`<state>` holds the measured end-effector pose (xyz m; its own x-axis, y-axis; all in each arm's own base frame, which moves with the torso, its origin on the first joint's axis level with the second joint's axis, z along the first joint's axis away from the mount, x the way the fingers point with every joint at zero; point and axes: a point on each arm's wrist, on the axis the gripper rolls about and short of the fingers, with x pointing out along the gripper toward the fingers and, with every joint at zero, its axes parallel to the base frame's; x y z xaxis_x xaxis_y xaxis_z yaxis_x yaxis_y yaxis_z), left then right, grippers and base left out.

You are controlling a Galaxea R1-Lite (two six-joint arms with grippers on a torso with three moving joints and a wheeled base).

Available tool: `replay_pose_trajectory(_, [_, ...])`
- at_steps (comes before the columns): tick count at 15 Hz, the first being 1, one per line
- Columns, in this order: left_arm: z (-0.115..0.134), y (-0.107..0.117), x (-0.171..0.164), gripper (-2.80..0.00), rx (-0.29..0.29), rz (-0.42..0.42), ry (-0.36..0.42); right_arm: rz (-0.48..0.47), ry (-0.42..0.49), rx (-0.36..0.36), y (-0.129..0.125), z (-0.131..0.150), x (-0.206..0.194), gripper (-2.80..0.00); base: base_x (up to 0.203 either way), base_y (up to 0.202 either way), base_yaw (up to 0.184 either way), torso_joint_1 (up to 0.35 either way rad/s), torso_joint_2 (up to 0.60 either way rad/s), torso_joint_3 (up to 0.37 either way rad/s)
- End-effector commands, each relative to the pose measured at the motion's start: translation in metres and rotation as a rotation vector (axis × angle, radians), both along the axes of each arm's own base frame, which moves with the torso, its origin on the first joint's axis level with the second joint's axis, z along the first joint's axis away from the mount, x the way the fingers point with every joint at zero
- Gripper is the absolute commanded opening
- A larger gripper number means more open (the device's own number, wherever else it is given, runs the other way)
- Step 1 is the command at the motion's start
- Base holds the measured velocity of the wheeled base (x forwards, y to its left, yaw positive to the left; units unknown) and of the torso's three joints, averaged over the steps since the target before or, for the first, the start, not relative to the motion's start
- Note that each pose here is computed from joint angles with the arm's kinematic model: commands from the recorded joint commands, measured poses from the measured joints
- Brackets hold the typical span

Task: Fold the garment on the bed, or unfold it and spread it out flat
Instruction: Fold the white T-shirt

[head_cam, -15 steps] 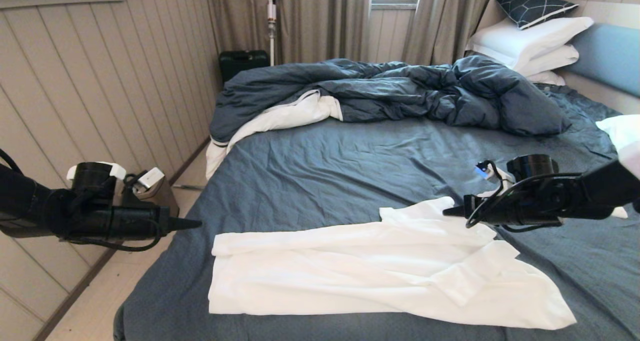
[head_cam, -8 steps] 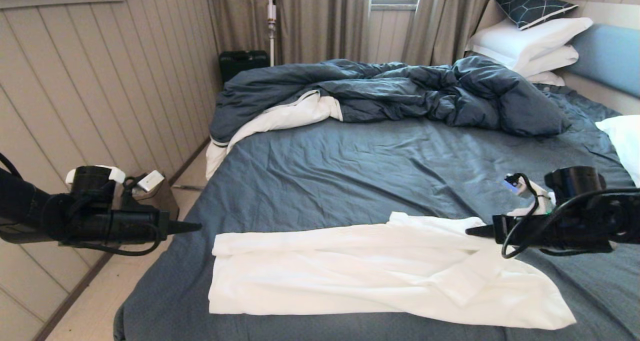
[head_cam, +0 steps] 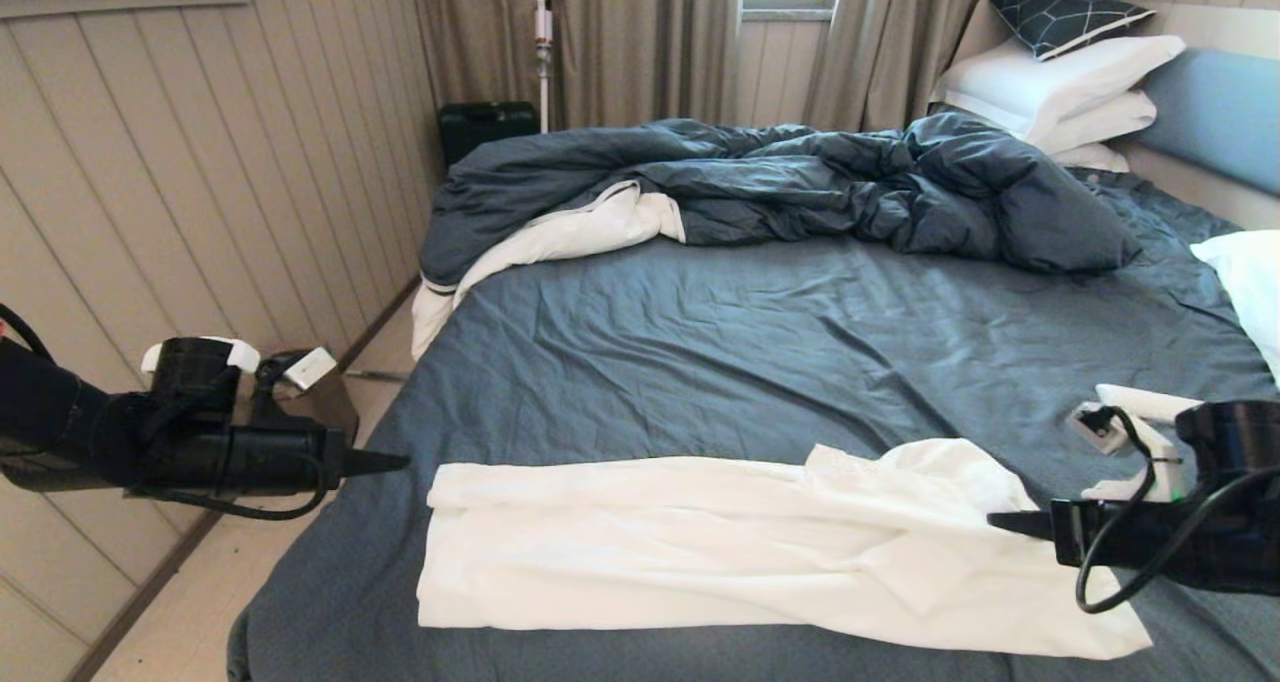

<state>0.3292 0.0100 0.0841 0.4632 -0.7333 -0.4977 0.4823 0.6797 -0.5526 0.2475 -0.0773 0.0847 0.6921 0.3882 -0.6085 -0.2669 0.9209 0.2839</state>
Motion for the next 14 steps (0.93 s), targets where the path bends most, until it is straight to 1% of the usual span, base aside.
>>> replay_pose_trajectory(1, [-0.003, -0.001, 0.000, -2.80, 0.000, -0.010, 0.001, -0.005, 0.009, -0.006, -0.002, -0.004, -0.011, -2.80, 0.000, 0.000, 0.000, 0.000, 0.00, 0.000])
replay_pose_trajectory(3, [-0.004, -0.001, 0.001, -2.80, 0.000, -0.011, 0.003, 0.000, 0.021, -0.023, -0.004, -0.009, -0.018, -2.80, 0.000, 0.000, 0.000, 0.000, 0.00, 0.000])
replay_pose_trajectory(4, [-0.004, -0.001, 0.001, -2.80, 0.000, -0.011, 0.003, -0.007, 0.031, -0.019, -0.005, -0.012, -0.020, -2.80, 0.000, 0.000, 0.000, 0.000, 0.00, 0.000])
replay_pose_trajectory(12, [-0.004, -0.001, 0.000, -2.80, 0.000, -0.011, 0.005, -0.020, 0.034, -0.015, -0.011, -0.024, -0.017, -2.80, 0.000, 0.000, 0.000, 0.000, 0.00, 0.000])
replay_pose_trajectory(13, [-0.004, -0.001, 0.001, -2.80, 0.000, -0.011, 0.003, -0.021, 0.040, -0.015, -0.010, -0.027, -0.019, 0.00, 0.000, 0.000, 0.000, 0.000, 0.00, 0.000])
replay_pose_trajectory(14, [-0.004, -0.001, 0.001, -2.80, 0.000, -0.011, 0.005, -0.020, 0.028, -0.019, -0.010, -0.029, -0.019, 0.00, 0.000, 0.000, 0.000, 0.000, 0.00, 0.000])
